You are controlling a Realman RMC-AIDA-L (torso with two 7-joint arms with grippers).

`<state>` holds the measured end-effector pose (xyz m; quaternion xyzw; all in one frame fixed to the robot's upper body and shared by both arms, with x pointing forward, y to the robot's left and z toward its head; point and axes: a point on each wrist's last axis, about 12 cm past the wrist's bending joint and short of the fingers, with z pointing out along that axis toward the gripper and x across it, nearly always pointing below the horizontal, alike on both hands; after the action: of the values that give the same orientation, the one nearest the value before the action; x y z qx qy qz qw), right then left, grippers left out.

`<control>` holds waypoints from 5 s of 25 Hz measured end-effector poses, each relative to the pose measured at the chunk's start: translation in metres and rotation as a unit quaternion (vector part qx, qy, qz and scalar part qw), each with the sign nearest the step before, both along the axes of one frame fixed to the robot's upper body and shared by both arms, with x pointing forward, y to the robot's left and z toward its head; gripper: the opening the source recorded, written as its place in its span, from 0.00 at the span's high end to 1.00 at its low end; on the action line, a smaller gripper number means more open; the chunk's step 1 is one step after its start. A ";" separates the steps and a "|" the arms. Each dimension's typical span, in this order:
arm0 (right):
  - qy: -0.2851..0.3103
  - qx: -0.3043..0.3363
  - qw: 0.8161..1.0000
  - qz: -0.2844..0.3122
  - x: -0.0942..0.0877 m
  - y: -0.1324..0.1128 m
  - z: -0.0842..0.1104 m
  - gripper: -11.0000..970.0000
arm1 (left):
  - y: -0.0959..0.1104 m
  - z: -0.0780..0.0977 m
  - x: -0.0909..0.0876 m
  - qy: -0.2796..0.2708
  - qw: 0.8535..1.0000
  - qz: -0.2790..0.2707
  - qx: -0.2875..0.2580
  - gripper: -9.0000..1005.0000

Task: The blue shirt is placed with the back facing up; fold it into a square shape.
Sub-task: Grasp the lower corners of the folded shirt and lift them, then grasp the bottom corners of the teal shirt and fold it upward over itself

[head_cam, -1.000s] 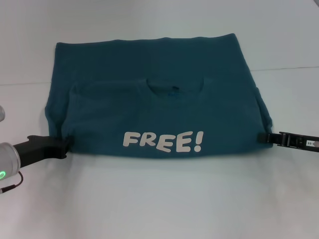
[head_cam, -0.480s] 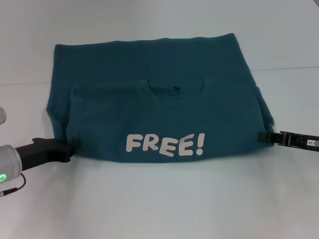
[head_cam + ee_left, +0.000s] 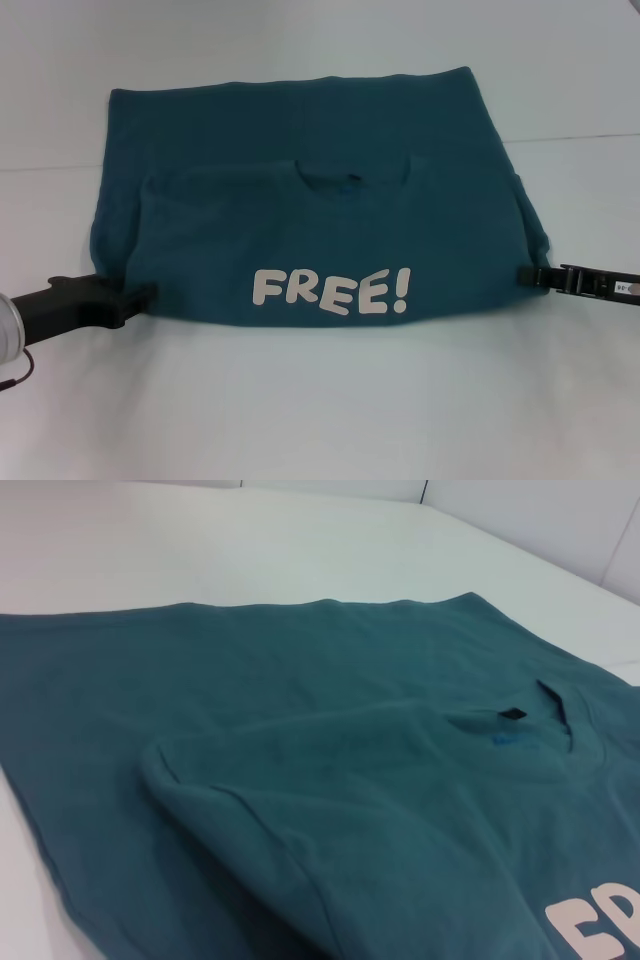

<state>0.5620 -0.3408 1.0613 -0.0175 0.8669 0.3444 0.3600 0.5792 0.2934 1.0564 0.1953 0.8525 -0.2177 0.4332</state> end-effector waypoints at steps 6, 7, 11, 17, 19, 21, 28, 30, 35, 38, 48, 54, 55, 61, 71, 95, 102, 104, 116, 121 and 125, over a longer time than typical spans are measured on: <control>0.000 0.001 1.000 0.000 -0.001 0.001 -0.001 0.93 | 0.001 -0.001 0.000 0.000 1.000 -0.003 0.013 0.60; 0.001 0.001 1.000 0.000 -0.001 0.001 -0.001 0.93 | 0.001 -0.002 0.000 0.001 1.000 -0.003 0.016 0.60; 0.001 0.002 1.000 0.002 -0.001 0.002 -0.001 0.93 | 0.003 -0.003 -0.001 0.004 1.000 -0.004 0.029 0.60; 0.002 0.003 1.000 0.002 -0.002 0.002 -0.002 0.93 | 0.003 -0.004 0.000 0.003 0.999 -0.003 0.033 0.61; 0.002 0.003 1.000 0.002 -0.002 0.002 -0.002 0.93 | 0.003 -0.004 0.001 0.002 0.999 0.000 0.038 0.61; 0.003 0.004 1.000 0.001 -0.002 0.002 -0.002 0.93 | 0.003 -0.005 0.002 0.001 0.999 0.007 0.044 0.61; 0.004 0.004 1.000 0.000 -0.004 0.001 -0.003 0.93 | 0.001 -0.004 0.003 -0.001 0.999 0.006 0.045 0.83; 0.004 0.004 1.000 0.000 -0.004 0.001 -0.003 0.93 | 0.001 -0.004 0.003 -0.001 0.999 0.005 0.045 0.90; 0.004 0.004 1.000 -0.001 -0.004 0.001 -0.003 0.93 | 0.001 -0.004 0.004 -0.001 0.999 0.003 0.044 0.99; 0.003 0.004 1.000 -0.003 -0.004 0.000 -0.003 0.93 | 0.002 -0.002 0.001 -0.001 0.999 -0.001 0.040 0.99; -0.001 -0.001 1.000 -0.020 -0.014 -0.016 -0.005 0.93 | 0.021 0.004 -0.022 0.014 1.000 -0.017 0.007 0.99; -0.005 0.000 1.000 -0.019 -0.027 -0.024 -0.009 0.93 | 0.025 0.006 -0.037 0.022 0.999 -0.039 -0.022 0.99; -0.008 0.002 1.000 -0.016 -0.030 -0.025 -0.010 0.93 | 0.026 0.006 -0.039 0.023 0.998 -0.043 -0.027 0.99; -0.024 0.005 1.000 -0.003 -0.052 -0.032 -0.016 0.93 | 0.027 0.003 -0.057 0.037 0.996 -0.063 -0.058 0.99; -0.080 -0.009 0.996 0.041 -0.109 -0.042 -0.030 0.93 | 0.034 0.002 -0.092 0.051 0.987 -0.095 -0.116 0.99; -0.106 0.006 0.992 0.070 -0.214 -0.050 -0.043 0.93 | 0.044 0.001 -0.142 0.102 0.968 -0.159 -0.165 0.99; -0.095 0.004 0.993 0.077 -0.222 -0.053 -0.044 0.93 | 0.047 0.004 -0.149 0.111 0.963 -0.172 -0.176 0.99; -0.097 0.001 0.993 0.074 -0.227 -0.054 -0.044 0.93 | 0.050 0.007 -0.152 0.106 0.963 -0.169 -0.183 0.99; -0.113 0.001 0.991 0.072 -0.237 -0.056 -0.040 0.93 | 0.055 0.011 -0.155 0.092 0.963 -0.172 -0.187 0.99; -0.123 0.001 0.990 0.066 -0.232 -0.059 -0.037 0.93 | 0.055 0.014 -0.146 0.082 0.965 -0.167 -0.186 0.99; -0.132 0.008 0.989 0.063 -0.215 -0.061 -0.031 0.93 | 0.057 0.019 -0.136 0.074 0.966 -0.156 -0.193 0.99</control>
<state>0.3469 -0.4016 1.0302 -0.1143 0.8060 0.3680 0.4492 0.4429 0.3503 1.0750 0.2223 0.7831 -0.4568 0.3586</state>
